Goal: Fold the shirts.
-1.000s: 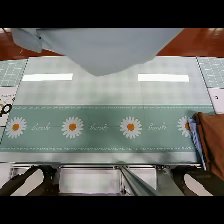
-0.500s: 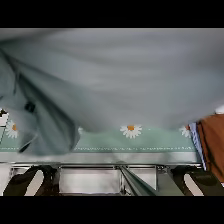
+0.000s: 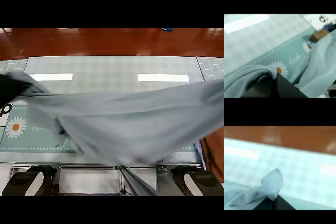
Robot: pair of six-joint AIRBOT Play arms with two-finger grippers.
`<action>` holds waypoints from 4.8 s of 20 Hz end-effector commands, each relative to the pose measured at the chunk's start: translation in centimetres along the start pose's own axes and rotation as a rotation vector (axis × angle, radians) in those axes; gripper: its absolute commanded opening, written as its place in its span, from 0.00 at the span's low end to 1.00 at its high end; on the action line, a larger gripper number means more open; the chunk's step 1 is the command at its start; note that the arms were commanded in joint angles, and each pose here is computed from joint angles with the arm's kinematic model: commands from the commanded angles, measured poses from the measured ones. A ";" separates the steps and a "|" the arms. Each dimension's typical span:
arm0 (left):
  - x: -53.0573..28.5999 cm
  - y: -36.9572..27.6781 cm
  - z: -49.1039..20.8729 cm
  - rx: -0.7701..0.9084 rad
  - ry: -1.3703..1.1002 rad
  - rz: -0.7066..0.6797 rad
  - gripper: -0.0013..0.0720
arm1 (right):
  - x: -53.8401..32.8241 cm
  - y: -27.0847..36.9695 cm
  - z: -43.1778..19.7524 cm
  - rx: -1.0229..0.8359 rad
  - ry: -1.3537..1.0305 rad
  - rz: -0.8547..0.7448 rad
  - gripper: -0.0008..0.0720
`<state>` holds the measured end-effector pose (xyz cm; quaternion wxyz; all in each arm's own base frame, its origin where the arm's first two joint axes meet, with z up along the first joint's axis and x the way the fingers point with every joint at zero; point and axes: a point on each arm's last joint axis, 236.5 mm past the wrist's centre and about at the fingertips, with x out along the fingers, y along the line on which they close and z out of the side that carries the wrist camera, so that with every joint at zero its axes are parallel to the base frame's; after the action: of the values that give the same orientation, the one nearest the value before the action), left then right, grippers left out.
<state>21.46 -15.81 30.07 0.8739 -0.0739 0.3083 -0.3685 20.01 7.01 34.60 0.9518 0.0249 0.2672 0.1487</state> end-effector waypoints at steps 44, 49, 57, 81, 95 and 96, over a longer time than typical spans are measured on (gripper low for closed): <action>20.0 12.8 -30.3 -1.084 0.556 -0.094 0.71 | 21.5 -9.2 -30.8 0.695 0.685 0.105 0.57; 21.0 14.1 -28.9 -1.118 0.473 -0.074 0.71 | 21.7 -9.5 -30.8 0.709 0.678 0.088 0.57; 21.1 10.6 -27.7 -0.977 0.559 -0.267 0.04 | 22.1 -10.9 -30.9 0.746 0.656 0.014 0.57; 19.5 12.9 -22.8 -0.918 0.483 -0.325 0.04 | 22.1 -1.5 -41.1 0.801 1.112 0.159 0.57; 5.8 17.9 4.5 -0.441 -0.142 -0.058 0.04 | 17.4 -3.6 1.3 0.224 0.121 0.167 0.06; 3.7 16.6 7.7 -0.362 -0.218 -0.025 0.04 | 15.0 -3.6 4.8 0.180 0.029 0.135 0.06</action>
<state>37.09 -8.91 18.23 0.7982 -0.3222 0.3864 -0.3312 35.54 10.06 18.20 0.8625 0.1816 0.4204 0.2155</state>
